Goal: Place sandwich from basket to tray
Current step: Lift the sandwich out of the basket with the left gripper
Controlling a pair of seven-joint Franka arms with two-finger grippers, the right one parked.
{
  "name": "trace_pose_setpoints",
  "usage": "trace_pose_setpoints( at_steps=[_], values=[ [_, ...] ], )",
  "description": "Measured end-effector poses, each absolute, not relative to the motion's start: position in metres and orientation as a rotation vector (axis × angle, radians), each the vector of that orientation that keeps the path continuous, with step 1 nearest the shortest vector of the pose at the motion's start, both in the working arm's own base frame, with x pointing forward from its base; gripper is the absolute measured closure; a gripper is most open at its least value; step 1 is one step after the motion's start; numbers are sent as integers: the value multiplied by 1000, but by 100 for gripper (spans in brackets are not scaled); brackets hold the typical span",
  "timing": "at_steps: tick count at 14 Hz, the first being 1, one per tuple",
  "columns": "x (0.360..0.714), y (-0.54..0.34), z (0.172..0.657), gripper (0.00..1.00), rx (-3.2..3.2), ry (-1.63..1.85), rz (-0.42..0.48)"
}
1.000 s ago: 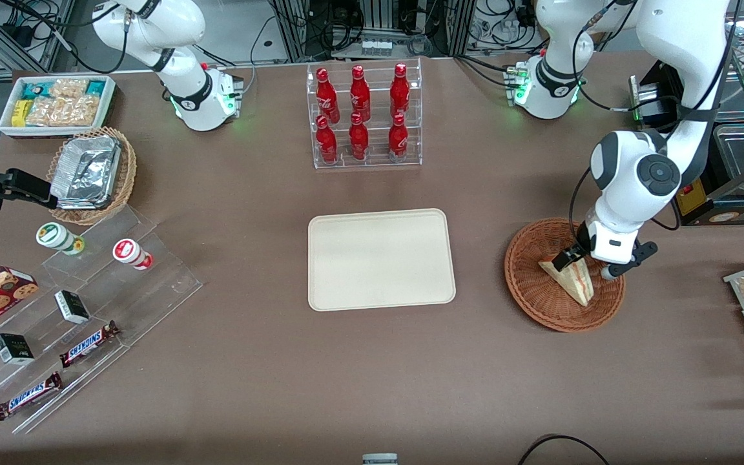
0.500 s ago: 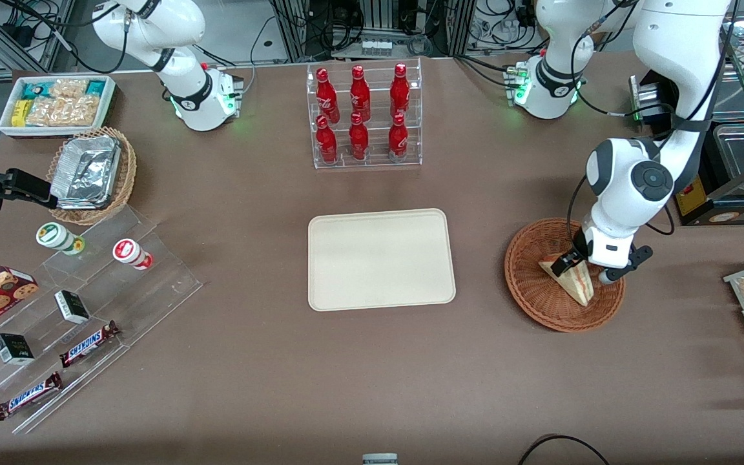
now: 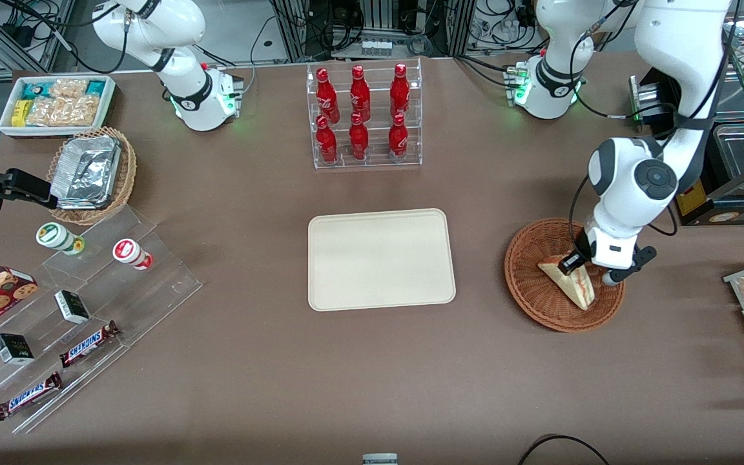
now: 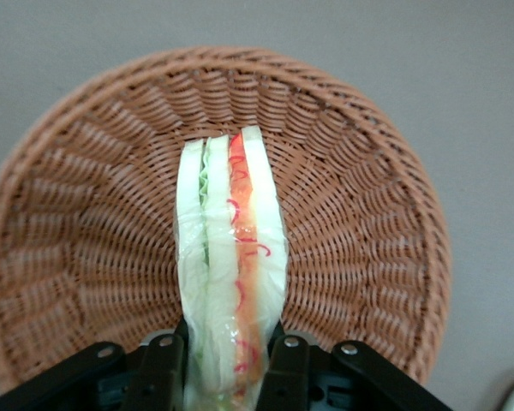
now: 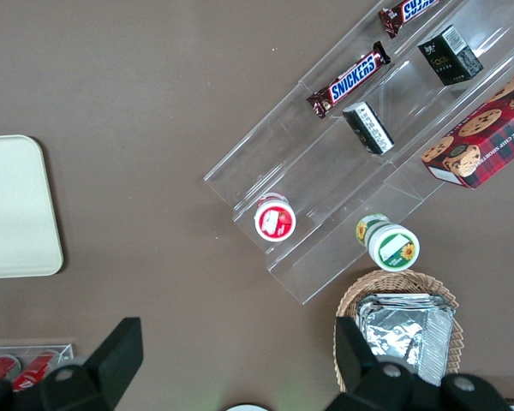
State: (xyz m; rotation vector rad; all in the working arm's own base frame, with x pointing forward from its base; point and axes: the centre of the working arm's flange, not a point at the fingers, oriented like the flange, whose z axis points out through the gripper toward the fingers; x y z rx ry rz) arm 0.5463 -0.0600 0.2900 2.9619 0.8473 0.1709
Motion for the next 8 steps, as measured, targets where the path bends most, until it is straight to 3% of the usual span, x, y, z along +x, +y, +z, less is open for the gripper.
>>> trace_pose_setpoints(
  at_steps=[2, 5, 8],
  values=[
    [547, -74, 345, 80, 2989, 807, 139],
    [535, -159, 434, 82, 3052, 593, 99],
    [513, -254, 461, 82, 3066, 411, 97]
  ],
)
